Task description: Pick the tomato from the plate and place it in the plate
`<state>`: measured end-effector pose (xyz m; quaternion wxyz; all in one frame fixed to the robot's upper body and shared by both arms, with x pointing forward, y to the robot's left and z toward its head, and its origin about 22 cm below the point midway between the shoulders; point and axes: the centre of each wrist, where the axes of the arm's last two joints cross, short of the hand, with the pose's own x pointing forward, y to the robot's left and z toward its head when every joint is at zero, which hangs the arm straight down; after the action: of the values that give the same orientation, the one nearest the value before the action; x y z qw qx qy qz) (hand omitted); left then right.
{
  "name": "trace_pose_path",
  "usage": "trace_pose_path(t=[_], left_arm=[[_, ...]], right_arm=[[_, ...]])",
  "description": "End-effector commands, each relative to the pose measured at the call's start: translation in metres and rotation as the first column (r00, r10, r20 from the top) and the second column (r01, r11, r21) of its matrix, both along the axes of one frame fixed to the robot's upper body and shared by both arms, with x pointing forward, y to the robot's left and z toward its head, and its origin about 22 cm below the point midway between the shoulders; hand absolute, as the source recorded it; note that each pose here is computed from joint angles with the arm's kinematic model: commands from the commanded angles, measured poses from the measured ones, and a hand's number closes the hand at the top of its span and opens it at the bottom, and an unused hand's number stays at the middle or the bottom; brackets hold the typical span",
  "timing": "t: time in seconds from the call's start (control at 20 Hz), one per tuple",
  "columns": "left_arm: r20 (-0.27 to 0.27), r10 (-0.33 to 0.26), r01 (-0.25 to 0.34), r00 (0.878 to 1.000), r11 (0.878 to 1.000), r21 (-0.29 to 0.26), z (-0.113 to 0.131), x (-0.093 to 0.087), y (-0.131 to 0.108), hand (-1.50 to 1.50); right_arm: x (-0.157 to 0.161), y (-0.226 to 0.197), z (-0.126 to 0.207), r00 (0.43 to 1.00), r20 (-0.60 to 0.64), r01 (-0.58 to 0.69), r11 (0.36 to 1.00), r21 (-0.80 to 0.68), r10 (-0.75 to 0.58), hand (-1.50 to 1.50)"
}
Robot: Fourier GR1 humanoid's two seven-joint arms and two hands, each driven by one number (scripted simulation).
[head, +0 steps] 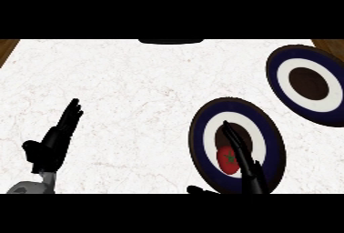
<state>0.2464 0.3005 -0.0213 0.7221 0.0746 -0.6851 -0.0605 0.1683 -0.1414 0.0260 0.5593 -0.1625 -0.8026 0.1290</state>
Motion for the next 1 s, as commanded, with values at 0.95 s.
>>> trace_pose_path(t=[0.95], left_arm=[[0.001,-0.013,0.013,1.0,1.0,-0.016,0.004,0.016,-0.006,0.0]], right_arm=[[0.009,-0.034,0.066,0.834,-0.498,-0.099,0.824,-0.557,-0.237,-1.5]])
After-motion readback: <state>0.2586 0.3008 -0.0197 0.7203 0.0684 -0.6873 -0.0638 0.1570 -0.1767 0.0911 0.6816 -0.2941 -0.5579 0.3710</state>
